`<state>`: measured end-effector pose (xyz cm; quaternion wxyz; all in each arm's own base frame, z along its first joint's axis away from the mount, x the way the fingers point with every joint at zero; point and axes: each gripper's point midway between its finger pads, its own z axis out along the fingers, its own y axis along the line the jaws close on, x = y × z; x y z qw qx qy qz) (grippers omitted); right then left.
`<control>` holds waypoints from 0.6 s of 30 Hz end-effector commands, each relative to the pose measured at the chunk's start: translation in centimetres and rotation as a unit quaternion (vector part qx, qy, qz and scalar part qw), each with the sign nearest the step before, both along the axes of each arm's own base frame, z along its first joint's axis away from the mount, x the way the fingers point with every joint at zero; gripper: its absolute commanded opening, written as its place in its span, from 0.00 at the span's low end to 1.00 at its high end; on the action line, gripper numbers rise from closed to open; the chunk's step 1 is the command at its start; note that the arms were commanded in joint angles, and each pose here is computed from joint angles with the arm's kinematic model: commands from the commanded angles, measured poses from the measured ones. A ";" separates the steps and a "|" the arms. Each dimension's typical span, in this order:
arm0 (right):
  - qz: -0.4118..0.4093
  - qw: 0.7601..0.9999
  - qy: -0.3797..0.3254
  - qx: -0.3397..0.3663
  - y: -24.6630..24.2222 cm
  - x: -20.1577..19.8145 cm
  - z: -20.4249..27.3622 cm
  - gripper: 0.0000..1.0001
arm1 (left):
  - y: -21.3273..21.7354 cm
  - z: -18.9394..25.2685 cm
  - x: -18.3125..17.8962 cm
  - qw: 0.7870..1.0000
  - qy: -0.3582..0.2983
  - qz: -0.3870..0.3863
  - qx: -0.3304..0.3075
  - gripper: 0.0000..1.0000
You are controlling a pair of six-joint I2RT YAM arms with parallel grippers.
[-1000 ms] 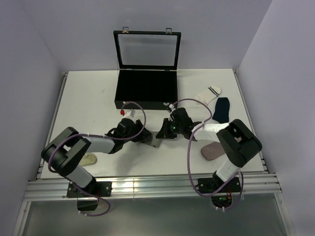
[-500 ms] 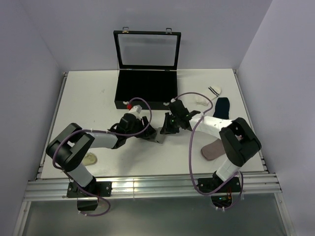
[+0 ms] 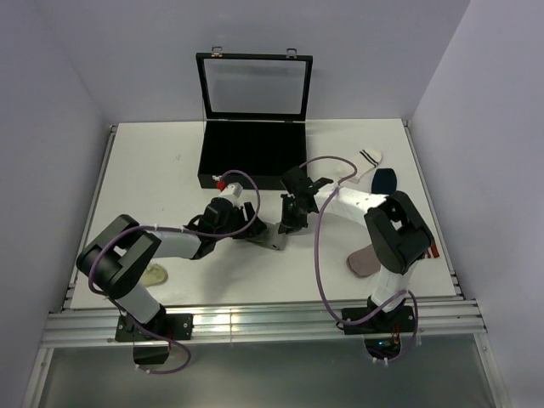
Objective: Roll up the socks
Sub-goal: Roll the sock at the center of the board.
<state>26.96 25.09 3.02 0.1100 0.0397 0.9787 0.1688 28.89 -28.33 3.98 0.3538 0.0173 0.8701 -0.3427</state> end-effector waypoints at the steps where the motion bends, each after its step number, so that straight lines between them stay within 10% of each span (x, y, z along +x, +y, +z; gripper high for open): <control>1: 0.000 0.997 0.034 -0.070 -1.9 -1.4 -1.6 0.00 | 0.3 1.7 0.4 0.999 -0.033 0.009 -0.005 0.66; 18: 0.012 0.996 0.044 -0.073 -1.1 -1.0 -1.3 0.00 | -6.5 2.8 -4.6 0.986 -0.120 -0.047 0.108 0.61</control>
